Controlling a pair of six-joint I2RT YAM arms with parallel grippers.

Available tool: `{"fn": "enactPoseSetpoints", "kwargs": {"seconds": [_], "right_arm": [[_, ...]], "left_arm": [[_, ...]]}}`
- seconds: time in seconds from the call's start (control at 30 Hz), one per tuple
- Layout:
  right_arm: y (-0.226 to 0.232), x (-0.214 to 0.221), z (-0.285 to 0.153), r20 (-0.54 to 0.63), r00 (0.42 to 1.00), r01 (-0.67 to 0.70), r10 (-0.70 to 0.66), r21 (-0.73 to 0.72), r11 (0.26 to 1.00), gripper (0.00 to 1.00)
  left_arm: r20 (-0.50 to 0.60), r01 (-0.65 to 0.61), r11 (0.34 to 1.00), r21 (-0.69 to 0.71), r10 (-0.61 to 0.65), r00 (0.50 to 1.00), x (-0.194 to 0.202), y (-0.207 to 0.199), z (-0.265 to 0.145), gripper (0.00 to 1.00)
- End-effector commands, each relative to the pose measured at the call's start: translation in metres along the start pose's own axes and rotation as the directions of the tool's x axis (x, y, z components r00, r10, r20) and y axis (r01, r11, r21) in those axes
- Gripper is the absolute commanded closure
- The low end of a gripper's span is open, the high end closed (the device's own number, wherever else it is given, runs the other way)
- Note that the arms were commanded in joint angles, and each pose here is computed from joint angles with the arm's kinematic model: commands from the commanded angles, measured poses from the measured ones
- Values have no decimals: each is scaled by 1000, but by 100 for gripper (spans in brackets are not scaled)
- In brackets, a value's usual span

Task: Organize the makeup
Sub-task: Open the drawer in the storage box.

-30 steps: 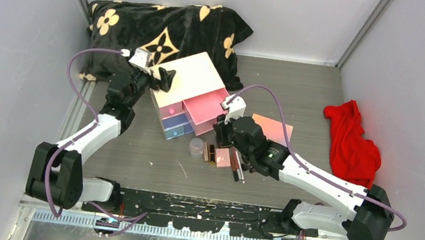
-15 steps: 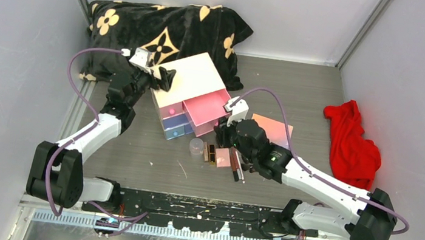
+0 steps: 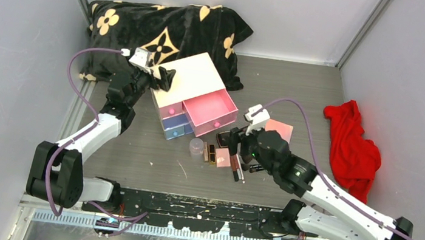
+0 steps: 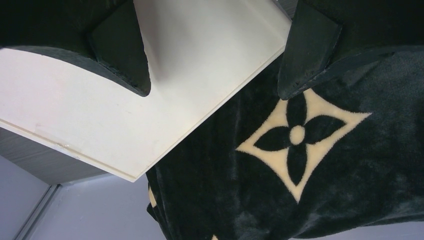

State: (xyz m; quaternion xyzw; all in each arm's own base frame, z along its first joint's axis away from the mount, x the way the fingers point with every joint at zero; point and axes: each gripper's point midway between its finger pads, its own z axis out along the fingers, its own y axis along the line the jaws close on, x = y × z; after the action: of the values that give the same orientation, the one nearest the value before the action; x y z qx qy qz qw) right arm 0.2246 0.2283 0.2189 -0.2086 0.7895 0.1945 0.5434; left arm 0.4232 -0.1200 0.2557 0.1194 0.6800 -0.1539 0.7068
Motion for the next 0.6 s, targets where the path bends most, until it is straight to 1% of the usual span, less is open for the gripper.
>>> {"fn": "enactPoseSetpoints", "kwargs": {"seconds": [0.0,0.03,0.07,0.1,0.23,0.3,0.4,0.43,0.57], "right_arm": [[-10,-20,-21,135,987,-92,89,15,996,22],[-14,-18,-23,141,985,-103,99,26,994,15],[-15,-15,-23,138,985,-107,101,33,994,5],[-16,-10,-23,129,986,-109,104,36,993,1],[-10,16,-13,74,989,-131,130,12,991,0],[-4,33,-4,23,990,-142,142,-2,990,4],[8,58,12,-30,987,-159,158,-41,986,15],[12,65,15,-39,984,-174,172,-56,983,16],[23,79,23,-40,977,-212,209,-91,973,13]], "left_arm": [[-419,32,998,-60,-54,906,133,9,-37,3],[-420,32,998,-58,-54,906,133,9,-37,3],[-419,31,998,-58,-53,906,133,9,-37,3],[-420,31,998,-58,-53,906,133,9,-37,3],[-421,32,998,-57,-53,906,133,9,-37,3],[-421,31,998,-57,-52,906,133,9,-37,3],[-422,32,998,-58,-53,905,133,9,-37,3],[-421,32,998,-58,-53,906,133,9,-37,3],[-423,32,998,-57,-53,905,134,9,-37,2]]}}
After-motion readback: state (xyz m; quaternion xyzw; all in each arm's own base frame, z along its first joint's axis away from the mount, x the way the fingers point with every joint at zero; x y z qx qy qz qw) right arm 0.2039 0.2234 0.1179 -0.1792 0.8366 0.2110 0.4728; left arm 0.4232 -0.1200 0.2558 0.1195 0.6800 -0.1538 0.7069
